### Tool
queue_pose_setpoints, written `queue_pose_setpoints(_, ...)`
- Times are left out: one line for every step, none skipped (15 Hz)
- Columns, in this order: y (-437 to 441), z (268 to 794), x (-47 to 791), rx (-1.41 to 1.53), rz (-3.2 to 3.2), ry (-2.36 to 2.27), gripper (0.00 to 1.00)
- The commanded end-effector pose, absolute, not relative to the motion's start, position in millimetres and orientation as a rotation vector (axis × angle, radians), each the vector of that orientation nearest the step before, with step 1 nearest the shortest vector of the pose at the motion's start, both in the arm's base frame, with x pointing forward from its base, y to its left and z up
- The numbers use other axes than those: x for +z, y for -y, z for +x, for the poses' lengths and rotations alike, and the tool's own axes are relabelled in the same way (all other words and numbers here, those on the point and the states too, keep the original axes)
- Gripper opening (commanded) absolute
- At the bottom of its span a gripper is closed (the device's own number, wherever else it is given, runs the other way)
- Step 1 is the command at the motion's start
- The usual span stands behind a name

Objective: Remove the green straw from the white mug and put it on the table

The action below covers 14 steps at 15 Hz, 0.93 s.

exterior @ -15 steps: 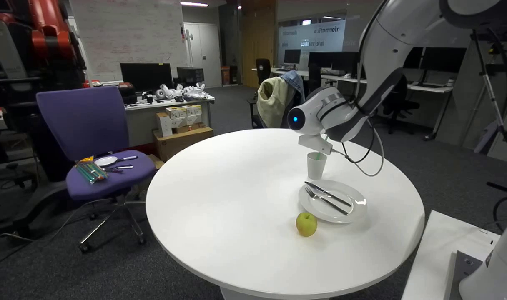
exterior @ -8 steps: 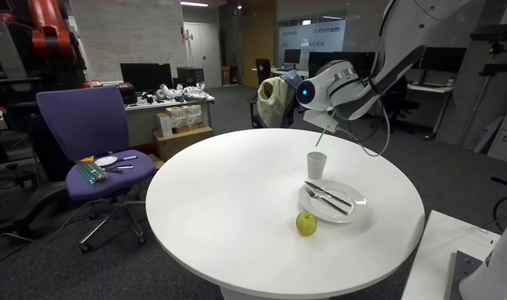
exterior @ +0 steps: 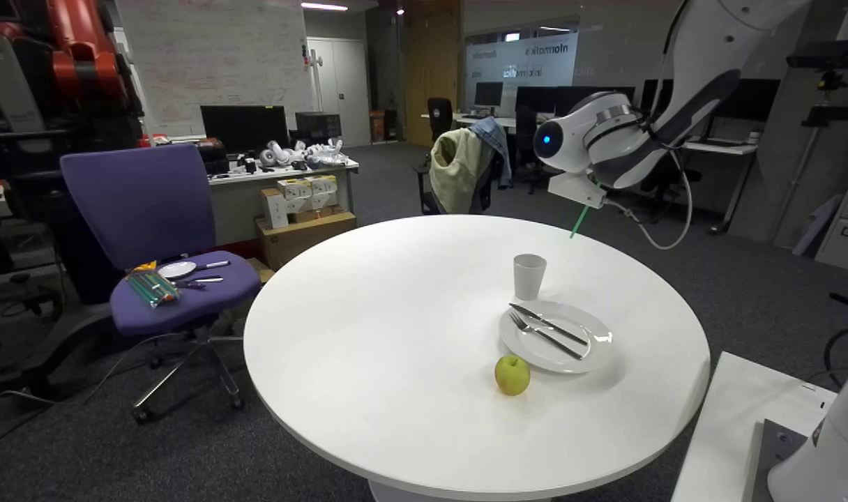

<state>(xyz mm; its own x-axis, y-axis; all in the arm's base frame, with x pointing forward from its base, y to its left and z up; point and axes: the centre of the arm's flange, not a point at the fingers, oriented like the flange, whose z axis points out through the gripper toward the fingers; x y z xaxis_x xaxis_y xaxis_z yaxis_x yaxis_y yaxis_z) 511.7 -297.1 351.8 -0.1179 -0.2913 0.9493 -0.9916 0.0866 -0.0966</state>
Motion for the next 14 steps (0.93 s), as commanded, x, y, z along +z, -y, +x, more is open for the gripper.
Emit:
queue_pose_setpoints(325.5,502.4,345.3,0.961,1.434,1.501,0.0)
queue_pose_setpoints(328.9,501.5,338.4,0.916,1.508,1.493,0.0)
queue_pose_setpoints(331.5,502.7,328.9,0.886,1.572,1.486,0.0)
queue_pose_setpoints(333.2,503.2,321.1,0.853,1.636,1.481,0.0)
queue_pose_setpoints(334.8,505.3,312.7,0.818,1.7,1.476,0.0)
queue_pose_setpoints(337.0,506.9,305.3,0.779,1.76,1.467,0.0)
queue_pose_setpoints(340.2,508.4,297.0,0.734,1.82,1.457,0.0)
queue_pose_setpoints(343.1,509.6,290.0,0.685,1.877,1.442,0.0)
queue_pose_setpoints(347.1,511.1,282.0,0.632,1.929,1.42,0.0)
queue_pose_setpoints(351.1,511.0,275.4,0.573,1.973,1.39,0.0)
queue_pose_setpoints(356.0,511.5,268.3,0.514,2.009,1.357,0.0)
queue_pose_setpoints(360.7,510.5,262.0,0.452,2.038,1.318,0.0)
queue_pose_setpoints(364.0,509.2,256.5,0.394,2.068,1.278,0.0)
queue_pose_setpoints(367.1,508.4,251.4,0.34,2.099,1.233,0.0)
